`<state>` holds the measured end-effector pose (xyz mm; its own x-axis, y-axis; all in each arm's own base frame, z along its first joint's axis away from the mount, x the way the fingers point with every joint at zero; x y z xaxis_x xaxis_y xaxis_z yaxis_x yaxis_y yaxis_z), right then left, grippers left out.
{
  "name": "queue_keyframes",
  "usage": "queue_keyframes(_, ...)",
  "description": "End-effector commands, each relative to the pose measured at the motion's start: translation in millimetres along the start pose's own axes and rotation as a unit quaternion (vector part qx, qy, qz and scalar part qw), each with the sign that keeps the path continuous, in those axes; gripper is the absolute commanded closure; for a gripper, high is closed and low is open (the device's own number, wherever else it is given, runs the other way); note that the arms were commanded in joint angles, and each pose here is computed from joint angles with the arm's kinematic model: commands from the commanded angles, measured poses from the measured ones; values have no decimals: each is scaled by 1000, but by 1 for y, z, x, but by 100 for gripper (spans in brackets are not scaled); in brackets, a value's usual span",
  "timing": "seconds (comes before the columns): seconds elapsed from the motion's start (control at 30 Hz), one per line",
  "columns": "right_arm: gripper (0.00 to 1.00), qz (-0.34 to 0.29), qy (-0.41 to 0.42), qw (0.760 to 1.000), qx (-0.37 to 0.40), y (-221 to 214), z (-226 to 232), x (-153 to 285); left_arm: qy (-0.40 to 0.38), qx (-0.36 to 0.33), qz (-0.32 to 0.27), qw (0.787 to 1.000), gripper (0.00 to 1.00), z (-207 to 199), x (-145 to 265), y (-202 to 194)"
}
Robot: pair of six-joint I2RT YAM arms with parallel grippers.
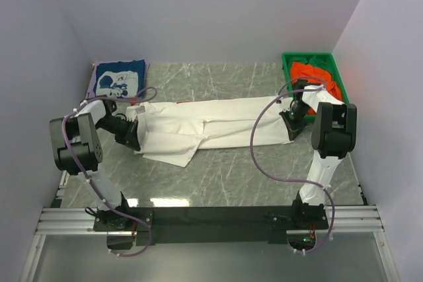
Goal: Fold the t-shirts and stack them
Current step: Fold the tshirt
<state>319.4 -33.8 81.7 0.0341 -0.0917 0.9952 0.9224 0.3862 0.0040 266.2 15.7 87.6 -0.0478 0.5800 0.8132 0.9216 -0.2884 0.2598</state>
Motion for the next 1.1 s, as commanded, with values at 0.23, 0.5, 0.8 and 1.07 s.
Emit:
queue_keyframes(0.23,54,-23,-16,1000,7,4,-7,15,43,-124,-107,986,50,-11,55,24)
queue_keyframes(0.5,40,-66,22,998,10,6,10,47,23,-342,-53,938,59,-82,47,13)
queue_keyframes(0.8,43,-92,51,994,7,7,22,52,48,-468,16,882,54,-111,-35,2)
queue_keyframes(1.07,44,-93,50,994,2,6,23,52,70,-496,33,865,51,-105,-77,9)
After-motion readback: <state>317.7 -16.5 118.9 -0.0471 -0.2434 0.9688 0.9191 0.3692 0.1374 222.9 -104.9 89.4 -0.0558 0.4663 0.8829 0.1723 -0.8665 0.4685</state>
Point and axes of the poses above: each gripper's point midway between its finger pads, its own x axis back along the fingers, its own z axis along the line the jaws close on, y = z × x, the point moved 6 cm from there along x, back along the fingers, and after that the axes turned 3 degrees about x, right-handed, at the moved point
